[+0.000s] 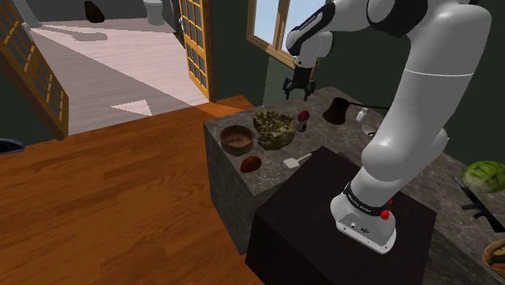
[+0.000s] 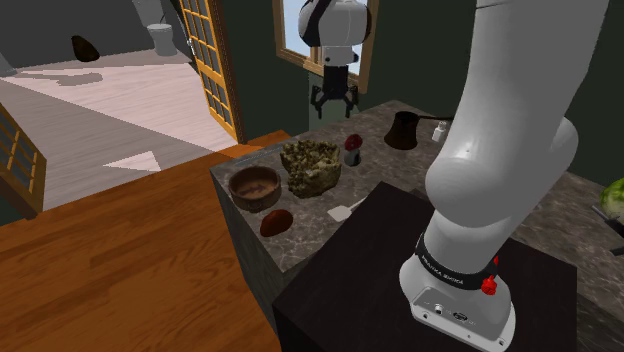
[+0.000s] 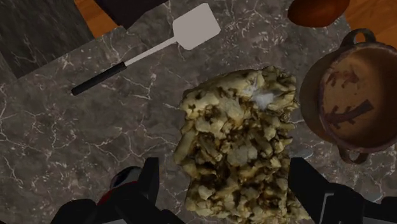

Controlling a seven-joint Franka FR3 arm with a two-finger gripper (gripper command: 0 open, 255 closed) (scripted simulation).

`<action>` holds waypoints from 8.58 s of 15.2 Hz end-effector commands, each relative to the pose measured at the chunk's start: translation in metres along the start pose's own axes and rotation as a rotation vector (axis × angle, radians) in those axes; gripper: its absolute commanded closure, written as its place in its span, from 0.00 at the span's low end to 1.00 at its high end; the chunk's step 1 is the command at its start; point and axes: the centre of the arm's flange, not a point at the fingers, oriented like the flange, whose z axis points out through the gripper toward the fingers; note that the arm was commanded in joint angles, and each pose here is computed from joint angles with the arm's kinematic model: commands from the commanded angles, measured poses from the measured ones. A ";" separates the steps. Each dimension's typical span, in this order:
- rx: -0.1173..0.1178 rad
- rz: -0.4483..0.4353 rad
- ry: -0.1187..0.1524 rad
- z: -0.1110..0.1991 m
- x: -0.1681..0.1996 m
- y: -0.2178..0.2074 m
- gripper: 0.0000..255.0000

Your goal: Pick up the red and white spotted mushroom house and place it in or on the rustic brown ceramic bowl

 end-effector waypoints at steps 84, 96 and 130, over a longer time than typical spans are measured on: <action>0.020 0.320 -0.026 0.009 0.044 -0.051 1.00; 0.020 0.320 -0.026 0.014 -0.017 -0.197 1.00; 0.020 0.320 -0.026 0.117 -0.034 -0.284 1.00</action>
